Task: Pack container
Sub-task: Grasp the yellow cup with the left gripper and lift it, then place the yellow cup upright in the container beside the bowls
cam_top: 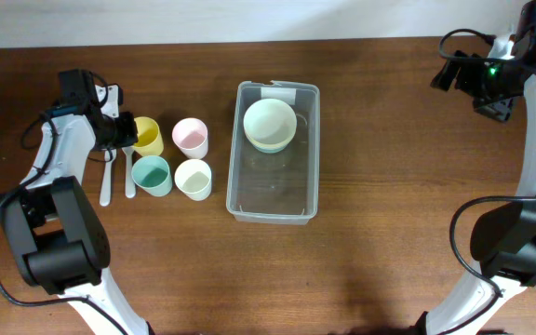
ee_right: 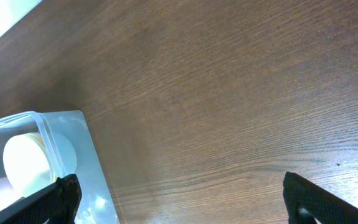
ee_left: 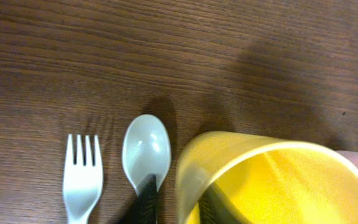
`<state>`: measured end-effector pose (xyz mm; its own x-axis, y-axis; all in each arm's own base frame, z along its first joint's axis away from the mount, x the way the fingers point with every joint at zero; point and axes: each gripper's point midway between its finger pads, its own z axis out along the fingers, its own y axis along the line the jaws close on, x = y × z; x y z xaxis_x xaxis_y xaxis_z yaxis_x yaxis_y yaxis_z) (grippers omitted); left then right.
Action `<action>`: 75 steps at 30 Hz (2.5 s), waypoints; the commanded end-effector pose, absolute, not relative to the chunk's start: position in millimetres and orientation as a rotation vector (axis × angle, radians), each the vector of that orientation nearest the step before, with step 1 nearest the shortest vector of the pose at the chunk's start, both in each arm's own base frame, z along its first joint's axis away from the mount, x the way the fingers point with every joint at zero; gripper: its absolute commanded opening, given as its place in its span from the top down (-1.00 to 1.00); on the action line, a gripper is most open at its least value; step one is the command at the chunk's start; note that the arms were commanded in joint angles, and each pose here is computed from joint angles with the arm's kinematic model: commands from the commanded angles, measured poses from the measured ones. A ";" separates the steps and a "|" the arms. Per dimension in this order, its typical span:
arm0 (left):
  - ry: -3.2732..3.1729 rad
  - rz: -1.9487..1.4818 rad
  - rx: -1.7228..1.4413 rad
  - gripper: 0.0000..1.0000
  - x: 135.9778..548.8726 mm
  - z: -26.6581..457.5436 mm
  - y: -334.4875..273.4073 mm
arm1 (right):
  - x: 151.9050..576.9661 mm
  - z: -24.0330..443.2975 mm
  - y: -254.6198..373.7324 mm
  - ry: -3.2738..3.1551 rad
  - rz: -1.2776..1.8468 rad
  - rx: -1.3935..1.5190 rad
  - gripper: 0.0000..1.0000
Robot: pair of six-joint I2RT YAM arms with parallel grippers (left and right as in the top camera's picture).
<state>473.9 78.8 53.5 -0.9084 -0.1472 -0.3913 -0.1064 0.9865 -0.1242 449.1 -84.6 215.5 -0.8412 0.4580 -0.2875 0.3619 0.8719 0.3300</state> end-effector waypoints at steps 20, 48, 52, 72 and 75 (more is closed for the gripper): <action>2.514 -0.248 0.050 0.99 488.9 251.6 22.7 | 449.7 219.0 -87.1 2.672 0.361 0.606 -0.98; 2.782 -0.226 1.006 0.96 412.1 64.9 -249.7 | 449.7 219.0 -87.1 2.672 0.361 0.606 -0.98; 2.770 -0.237 0.981 0.60 416.2 69.2 -252.9 | 449.7 219.0 -87.1 2.672 0.361 0.606 -0.98; 2.780 0.009 0.368 -0.84 455.1 238.0 -107.5 | 449.7 219.0 -87.1 2.672 0.361 0.606 -0.98; 2.863 -0.070 0.182 -0.82 469.3 211.6 -62.3 | 449.7 219.0 -87.1 2.672 0.361 0.606 -0.98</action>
<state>454.9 -110.0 237.8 -0.9032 0.2759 -0.3289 0.2828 0.9588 0.0274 449.1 -84.6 215.5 -0.8413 0.4577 -0.2877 0.3617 0.8721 0.3296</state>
